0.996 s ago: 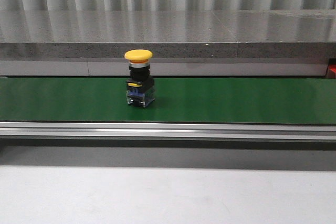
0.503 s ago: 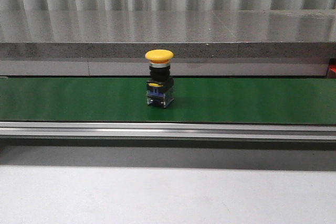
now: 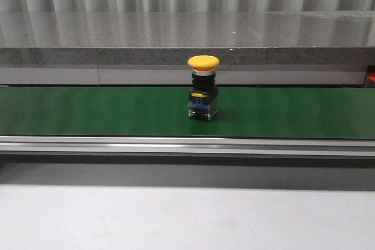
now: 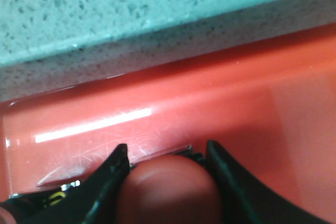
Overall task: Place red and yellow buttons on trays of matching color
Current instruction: 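Lower the red button into the red tray and open the right gripper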
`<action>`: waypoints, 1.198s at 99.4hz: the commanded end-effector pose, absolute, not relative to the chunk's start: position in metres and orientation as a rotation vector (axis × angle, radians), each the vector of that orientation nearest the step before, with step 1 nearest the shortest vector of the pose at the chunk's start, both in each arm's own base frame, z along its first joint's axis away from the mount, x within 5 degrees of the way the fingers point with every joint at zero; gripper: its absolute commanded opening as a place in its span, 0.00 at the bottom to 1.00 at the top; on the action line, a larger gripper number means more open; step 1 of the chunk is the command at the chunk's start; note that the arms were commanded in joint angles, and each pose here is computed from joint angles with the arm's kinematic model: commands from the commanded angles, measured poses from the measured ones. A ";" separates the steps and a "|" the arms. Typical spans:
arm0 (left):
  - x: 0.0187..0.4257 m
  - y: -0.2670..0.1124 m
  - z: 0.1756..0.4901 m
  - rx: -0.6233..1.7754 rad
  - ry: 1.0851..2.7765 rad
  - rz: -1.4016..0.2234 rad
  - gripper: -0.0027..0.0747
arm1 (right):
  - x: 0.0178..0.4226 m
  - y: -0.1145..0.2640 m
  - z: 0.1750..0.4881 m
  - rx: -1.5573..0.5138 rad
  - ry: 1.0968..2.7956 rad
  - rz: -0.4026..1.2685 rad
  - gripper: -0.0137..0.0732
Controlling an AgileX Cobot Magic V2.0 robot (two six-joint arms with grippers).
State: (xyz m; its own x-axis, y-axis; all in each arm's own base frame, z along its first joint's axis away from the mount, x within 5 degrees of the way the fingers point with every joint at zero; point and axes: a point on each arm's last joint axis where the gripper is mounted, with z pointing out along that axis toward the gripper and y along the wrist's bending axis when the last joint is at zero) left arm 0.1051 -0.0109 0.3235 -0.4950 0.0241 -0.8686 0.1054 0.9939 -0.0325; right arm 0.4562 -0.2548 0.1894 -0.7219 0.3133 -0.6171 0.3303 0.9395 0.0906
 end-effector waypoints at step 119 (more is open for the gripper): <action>0.107 -0.012 0.338 0.086 1.992 -0.114 0.01 | 0.313 -0.110 0.427 0.012 2.175 0.076 0.77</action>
